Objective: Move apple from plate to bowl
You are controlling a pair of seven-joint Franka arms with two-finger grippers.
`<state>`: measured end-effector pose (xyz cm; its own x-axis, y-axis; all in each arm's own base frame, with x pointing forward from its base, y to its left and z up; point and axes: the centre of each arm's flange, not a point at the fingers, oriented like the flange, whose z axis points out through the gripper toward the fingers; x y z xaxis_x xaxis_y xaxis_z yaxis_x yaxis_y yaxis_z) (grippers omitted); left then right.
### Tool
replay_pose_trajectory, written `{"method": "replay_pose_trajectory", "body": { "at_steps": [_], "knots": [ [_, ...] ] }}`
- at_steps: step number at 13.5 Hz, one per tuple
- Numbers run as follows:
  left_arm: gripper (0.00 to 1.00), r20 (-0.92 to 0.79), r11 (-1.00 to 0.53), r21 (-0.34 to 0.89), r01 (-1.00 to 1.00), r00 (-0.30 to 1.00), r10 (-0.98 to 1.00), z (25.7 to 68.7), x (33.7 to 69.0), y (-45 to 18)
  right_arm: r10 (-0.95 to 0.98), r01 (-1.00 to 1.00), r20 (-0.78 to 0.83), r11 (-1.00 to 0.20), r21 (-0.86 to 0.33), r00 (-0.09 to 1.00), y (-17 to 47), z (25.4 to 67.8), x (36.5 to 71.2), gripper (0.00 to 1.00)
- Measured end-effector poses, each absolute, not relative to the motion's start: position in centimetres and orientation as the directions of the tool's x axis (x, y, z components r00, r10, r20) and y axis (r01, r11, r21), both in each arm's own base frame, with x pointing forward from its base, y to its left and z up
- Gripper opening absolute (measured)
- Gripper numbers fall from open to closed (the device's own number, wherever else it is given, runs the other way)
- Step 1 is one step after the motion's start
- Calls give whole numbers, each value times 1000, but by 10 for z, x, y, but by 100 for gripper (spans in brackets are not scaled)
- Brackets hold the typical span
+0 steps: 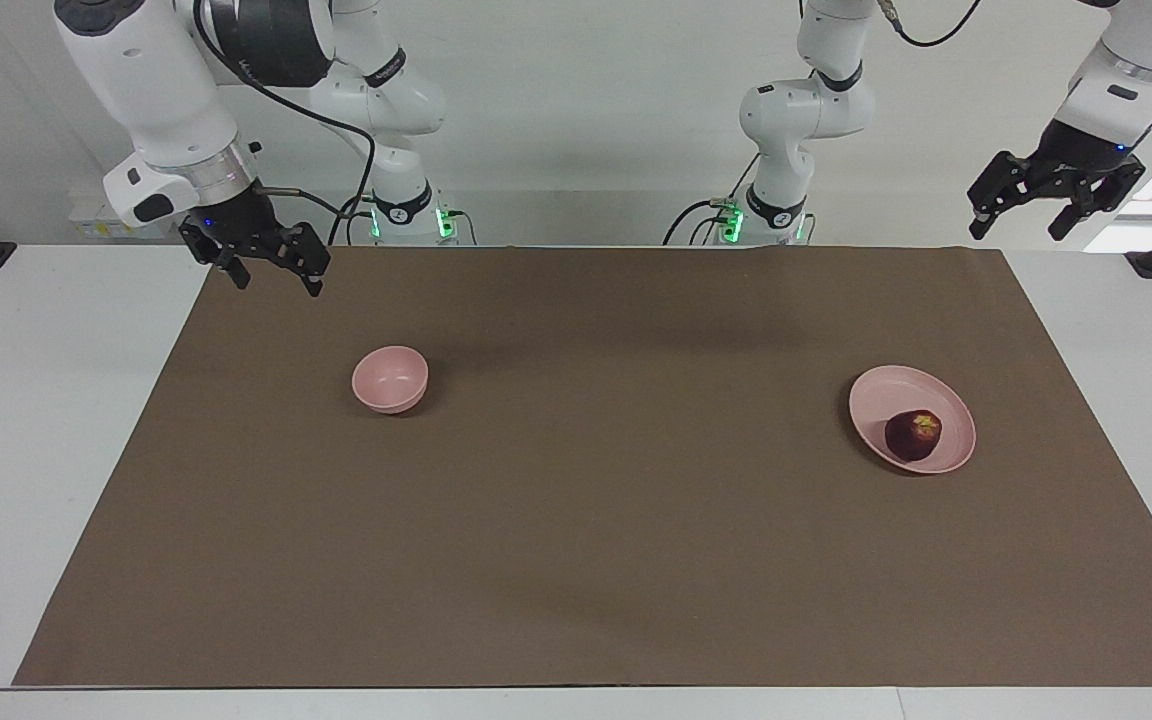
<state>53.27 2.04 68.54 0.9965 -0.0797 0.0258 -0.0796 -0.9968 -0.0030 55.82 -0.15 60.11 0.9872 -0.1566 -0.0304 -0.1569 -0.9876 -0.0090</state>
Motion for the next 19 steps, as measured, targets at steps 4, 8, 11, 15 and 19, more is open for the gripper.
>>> {"method": "replay_pose_trajectory", "body": {
  "at_steps": [4,8,11,15,19],
  "knots": [
    [100,18,-997,-2,-79,997,-79,682,532,20,-157,-157,-30,-988,-9,987,-2,601,558,100],
    [100,8,-997,-2,-79,997,-79,679,526,20,-157,-157,-30,-988,-9,987,-2,601,558,100],
    [100,7,-997,-2,-79,997,-79,679,524,20,-157,-157,-30,-988,-9,987,-2,601,558,100],
    [100,-1,-997,-1,-79,997,-79,675,521,20,-157,-157,-30,-988,-9,987,-2,601,558,100],
    [100,30,-997,-5,-78,996,-78,676,523,20,-157,-157,-30,-988,-9,987,-2,601,558,100]
  ]
}}
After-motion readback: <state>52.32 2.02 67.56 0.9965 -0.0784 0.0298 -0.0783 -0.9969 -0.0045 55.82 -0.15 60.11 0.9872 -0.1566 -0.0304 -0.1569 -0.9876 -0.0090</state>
